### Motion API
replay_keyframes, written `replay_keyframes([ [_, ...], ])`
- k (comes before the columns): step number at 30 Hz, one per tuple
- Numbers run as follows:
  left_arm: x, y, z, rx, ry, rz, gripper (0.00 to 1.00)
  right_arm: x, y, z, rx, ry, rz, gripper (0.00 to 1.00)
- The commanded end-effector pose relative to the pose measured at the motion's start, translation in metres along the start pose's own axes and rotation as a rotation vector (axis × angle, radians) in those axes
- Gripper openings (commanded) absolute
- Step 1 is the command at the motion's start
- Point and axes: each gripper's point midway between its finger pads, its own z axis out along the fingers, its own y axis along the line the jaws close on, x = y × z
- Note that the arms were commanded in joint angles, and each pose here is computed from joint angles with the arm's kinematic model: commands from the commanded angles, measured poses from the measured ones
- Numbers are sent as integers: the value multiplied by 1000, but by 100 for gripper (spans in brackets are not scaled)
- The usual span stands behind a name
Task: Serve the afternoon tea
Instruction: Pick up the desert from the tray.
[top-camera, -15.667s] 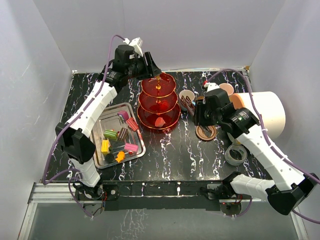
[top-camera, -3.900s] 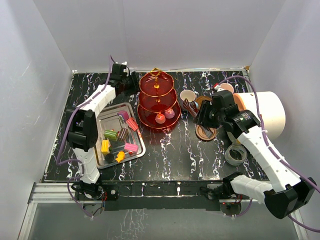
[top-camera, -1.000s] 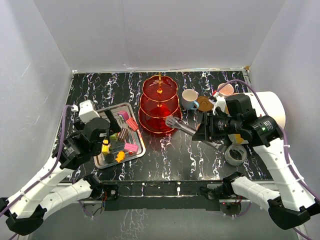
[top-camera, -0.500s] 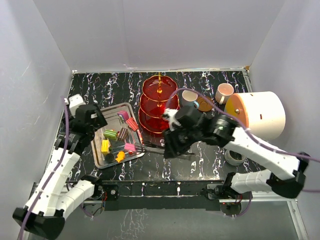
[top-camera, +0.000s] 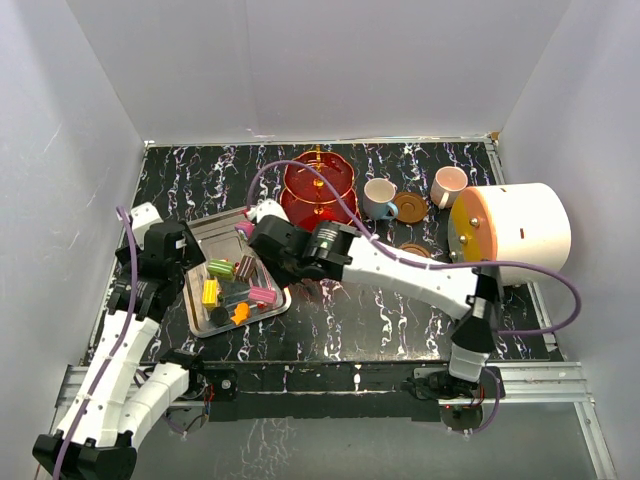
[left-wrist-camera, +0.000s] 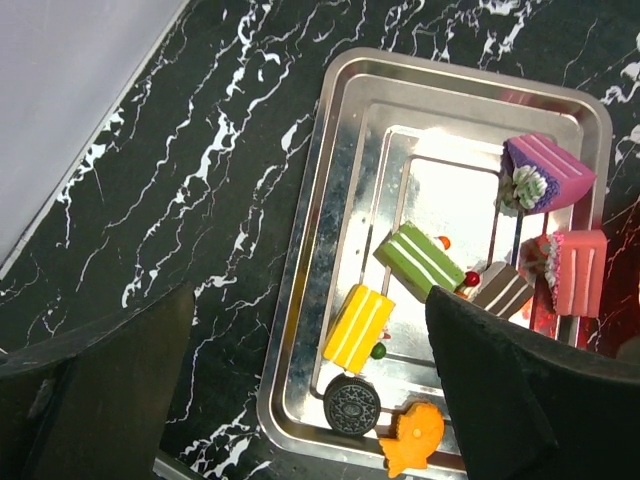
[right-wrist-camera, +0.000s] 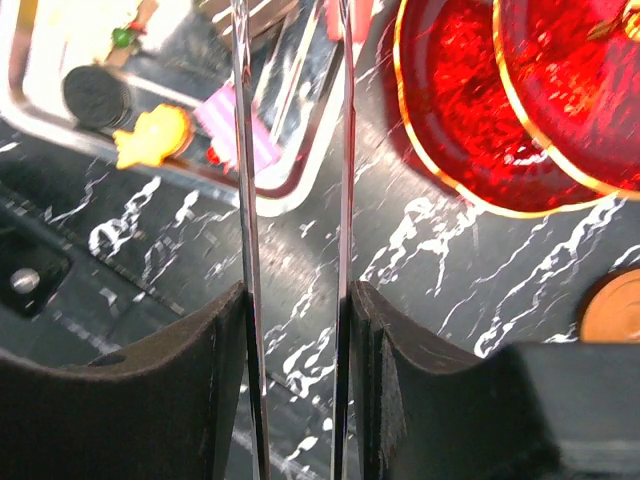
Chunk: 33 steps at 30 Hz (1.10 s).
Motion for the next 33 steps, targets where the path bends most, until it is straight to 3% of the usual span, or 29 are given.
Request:
replay_keyframes([
  [1,-10,10,-3,-31,-58,2,99,-38,-11,10,115,-97,-85,40],
  [17,-9,13,-4,-34,-63,-2,99,-39,-5,75,176,1,-240,38],
  [33,-9,14,-5,-34,-65,-11,99,-32,-19,98,237,42,-276,42],
])
